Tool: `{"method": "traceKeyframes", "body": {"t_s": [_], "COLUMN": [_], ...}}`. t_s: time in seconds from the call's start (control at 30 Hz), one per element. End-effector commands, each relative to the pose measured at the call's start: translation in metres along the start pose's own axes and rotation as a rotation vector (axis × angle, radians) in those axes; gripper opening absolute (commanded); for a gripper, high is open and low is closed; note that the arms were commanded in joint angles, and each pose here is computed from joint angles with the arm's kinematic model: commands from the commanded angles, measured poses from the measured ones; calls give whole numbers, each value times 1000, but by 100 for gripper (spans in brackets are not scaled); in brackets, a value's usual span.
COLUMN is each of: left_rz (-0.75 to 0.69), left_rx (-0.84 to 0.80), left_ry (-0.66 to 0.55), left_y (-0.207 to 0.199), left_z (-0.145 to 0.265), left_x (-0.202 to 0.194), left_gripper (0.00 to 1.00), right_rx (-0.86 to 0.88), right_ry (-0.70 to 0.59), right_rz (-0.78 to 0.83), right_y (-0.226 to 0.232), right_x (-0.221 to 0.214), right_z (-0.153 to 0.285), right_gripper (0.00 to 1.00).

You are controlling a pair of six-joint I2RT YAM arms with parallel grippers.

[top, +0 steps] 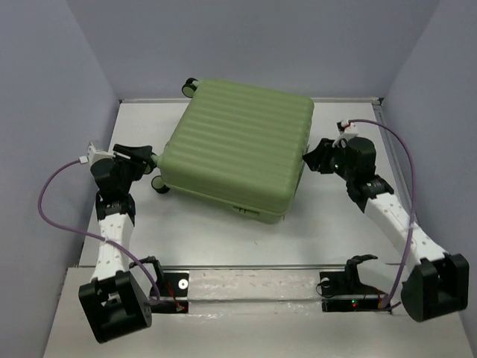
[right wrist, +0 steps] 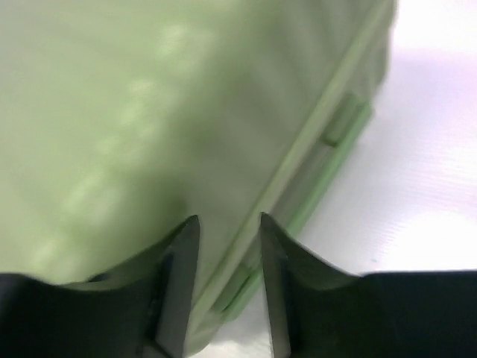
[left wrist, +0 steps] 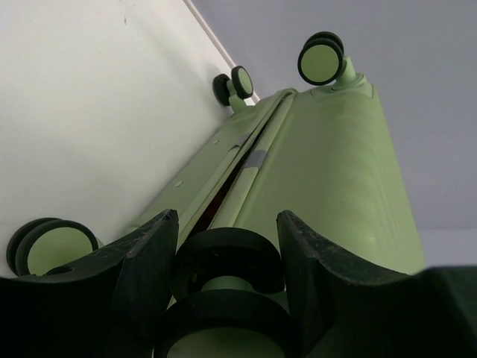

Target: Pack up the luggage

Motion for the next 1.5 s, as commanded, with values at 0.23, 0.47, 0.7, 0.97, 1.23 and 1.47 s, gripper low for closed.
{"method": "traceKeyframes", "body": {"t_s": [0.23, 0.47, 0.7, 0.97, 1.23, 1.47], "left_rz": [-125, -172, -157, -169, -176, -250], "left_rx": [-230, -202, -205, -141, -155, -292], "left_ry": [105, 77, 113, 88, 69, 6], "left_y": [-79, -70, -63, -51, -56, -114], "left_z": [23, 31, 38, 29, 35, 73], "left_x": [-9, -8, -18, -13, -10, -6], "left_gripper": [6, 28, 21, 11, 94, 99], "right_rx": [427, 398, 440, 262, 239, 353], "right_ry": [-105, -69, -43, -21, 81, 65], "right_rz": [-103, -56, -44, -148, -194, -127], "right_y": [91, 91, 94, 74, 75, 89], "right_x": [-84, -102, -116, -122, -126, -128], "right_z": [85, 77, 72, 90, 107, 101], "right_gripper": [9, 45, 47, 38, 7, 54]}}
Point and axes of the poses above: each gripper's point midway between its finger pads, its own z axis back along the fingers, its own y axis along the line the jaws close on, x = y × z, the point moved 2 cm from there along z, back along the fingers, and after that the axes turned 15 degrees about z, right-handed, at the moved point
